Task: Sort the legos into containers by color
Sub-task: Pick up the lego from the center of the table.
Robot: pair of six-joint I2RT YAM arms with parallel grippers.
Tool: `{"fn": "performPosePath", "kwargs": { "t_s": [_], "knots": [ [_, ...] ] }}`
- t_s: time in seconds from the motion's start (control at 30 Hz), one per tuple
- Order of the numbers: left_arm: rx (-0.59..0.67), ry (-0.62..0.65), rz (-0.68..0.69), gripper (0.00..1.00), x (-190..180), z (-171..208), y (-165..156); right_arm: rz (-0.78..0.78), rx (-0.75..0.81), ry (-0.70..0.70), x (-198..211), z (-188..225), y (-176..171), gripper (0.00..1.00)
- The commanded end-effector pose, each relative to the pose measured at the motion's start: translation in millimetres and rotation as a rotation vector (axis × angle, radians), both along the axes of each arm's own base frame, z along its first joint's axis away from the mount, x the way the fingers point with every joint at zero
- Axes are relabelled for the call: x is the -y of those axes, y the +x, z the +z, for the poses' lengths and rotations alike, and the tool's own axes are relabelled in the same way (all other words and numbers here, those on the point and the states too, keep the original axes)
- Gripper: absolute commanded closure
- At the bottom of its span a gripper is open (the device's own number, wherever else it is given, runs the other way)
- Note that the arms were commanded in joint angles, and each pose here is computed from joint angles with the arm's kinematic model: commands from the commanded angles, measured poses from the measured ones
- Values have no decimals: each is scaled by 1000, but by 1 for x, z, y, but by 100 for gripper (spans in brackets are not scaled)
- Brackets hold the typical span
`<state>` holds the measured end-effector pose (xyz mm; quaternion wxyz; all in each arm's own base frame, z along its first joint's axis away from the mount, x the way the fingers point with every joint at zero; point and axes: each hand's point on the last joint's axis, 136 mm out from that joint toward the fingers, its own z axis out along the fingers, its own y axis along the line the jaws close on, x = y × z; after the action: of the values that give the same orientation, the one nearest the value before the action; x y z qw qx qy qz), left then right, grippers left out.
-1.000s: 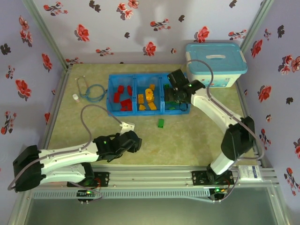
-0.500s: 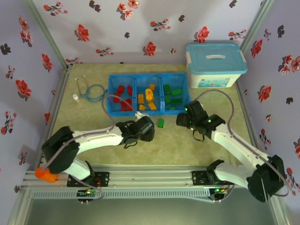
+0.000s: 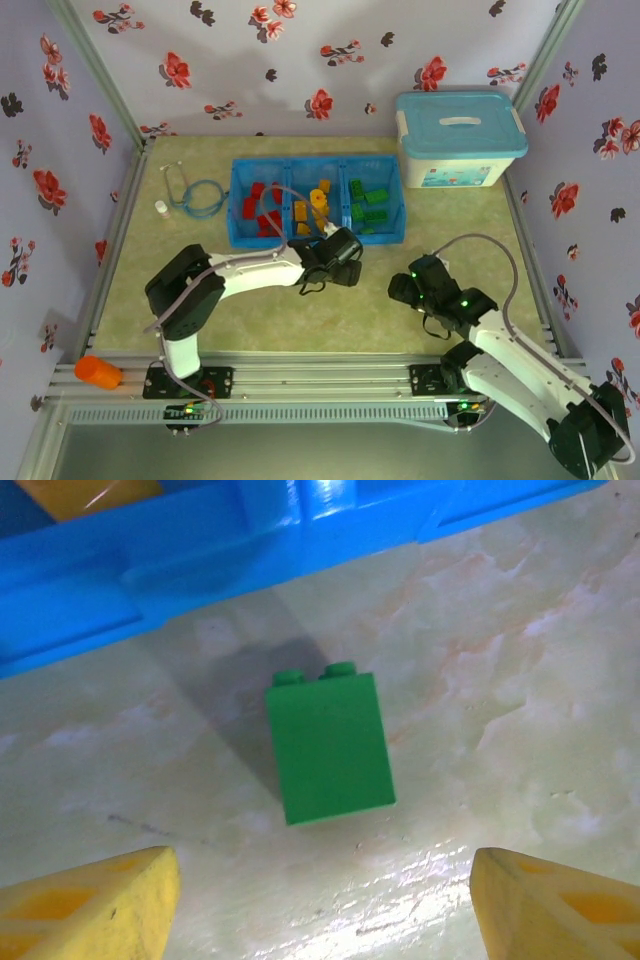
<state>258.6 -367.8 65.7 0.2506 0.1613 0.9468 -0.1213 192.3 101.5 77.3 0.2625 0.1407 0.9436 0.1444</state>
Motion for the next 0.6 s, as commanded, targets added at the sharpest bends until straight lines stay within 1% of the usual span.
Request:
{"fn": "performPosePath", "kwargs": {
  "t_s": [0.0,0.23,0.37,0.43,0.57],
  "knots": [
    [-32,46,-24,24,3,-9,2,-18,4,38,-2,-2,-4,23],
    [-40,79,-39,25,15,-20,14,-36,-2,63,3,-11,-14,23],
    [-65,141,-25,30,11,-36,19,-42,-6,81,4,-12,-19,23],
    [-69,164,-17,34,8,-42,21,-48,-7,82,6,-13,-22,23],
    [-57,189,-4,48,4,-44,23,-57,-1,91,9,-15,-25,24]
  ]
}}
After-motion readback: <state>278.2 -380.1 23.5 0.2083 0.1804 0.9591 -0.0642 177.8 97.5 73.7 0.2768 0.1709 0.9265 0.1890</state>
